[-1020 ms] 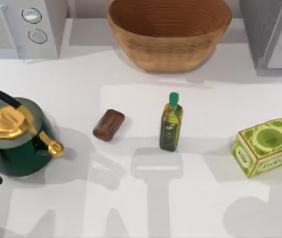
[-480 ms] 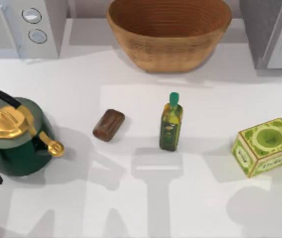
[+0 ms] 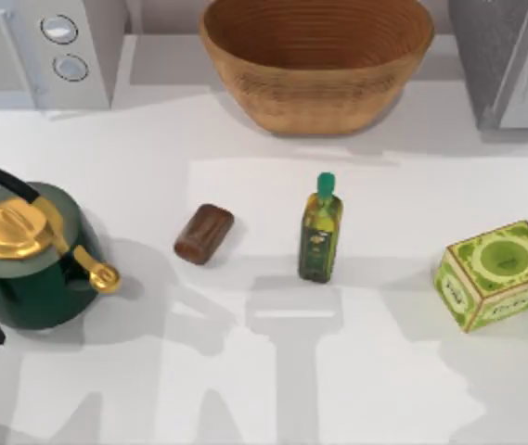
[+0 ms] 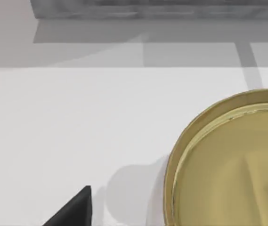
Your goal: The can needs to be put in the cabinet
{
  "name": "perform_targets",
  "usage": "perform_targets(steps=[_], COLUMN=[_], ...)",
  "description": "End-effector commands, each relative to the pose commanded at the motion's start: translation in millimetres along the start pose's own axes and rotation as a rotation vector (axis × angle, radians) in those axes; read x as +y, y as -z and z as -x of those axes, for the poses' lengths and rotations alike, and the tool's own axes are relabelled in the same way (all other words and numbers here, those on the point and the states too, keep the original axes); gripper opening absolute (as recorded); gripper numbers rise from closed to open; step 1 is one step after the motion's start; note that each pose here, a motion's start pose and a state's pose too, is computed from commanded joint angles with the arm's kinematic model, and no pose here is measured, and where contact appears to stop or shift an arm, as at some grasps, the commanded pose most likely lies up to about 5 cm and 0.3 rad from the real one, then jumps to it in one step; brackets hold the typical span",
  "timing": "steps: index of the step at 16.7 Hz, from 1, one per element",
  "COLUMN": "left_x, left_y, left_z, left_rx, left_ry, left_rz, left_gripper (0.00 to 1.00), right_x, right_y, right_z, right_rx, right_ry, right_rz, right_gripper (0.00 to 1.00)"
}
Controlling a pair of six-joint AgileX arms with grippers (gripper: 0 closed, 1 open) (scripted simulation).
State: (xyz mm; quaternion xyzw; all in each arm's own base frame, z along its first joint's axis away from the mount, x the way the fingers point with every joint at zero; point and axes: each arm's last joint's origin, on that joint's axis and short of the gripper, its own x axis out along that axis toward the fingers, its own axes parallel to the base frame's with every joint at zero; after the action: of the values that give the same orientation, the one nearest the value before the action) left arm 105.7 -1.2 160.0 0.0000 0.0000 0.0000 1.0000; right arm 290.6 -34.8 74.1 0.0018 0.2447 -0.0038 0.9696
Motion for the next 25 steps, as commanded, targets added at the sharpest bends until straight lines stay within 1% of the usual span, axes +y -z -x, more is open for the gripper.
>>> perform_targets(steps=[2,6,19,20,25], left_x=[0.0,0.0,0.0,0.0,0.0], left_y=[0.0,0.0,0.0,0.0,0.0], left_z=[0.0,0.0,0.0,0.0,0.0], left_rx=[0.000,0.000,0.000,0.000,0.000], left_ry=[0.000,0.000,0.000,0.000,0.000], left_rz=[0.000,0.000,0.000,0.000,0.000], left_gripper=[1.00,1.00,1.00,1.00,1.00], right_x=[4.3,4.8,4.8,4.8,4.8], right_y=[2.5,2.5,2.5,2.5,2.5], right_z=[-6.7,-7.4,-7.4,-7.4,-7.4], right_rx=[0.001,0.000,0.000,0.000,0.000], right_ry=[0.000,0.000,0.000,0.000,0.000], right_rz=[0.000,0.001,0.001,0.001,0.001], right_gripper=[1.00,1.00,0.02,0.00,0.00])
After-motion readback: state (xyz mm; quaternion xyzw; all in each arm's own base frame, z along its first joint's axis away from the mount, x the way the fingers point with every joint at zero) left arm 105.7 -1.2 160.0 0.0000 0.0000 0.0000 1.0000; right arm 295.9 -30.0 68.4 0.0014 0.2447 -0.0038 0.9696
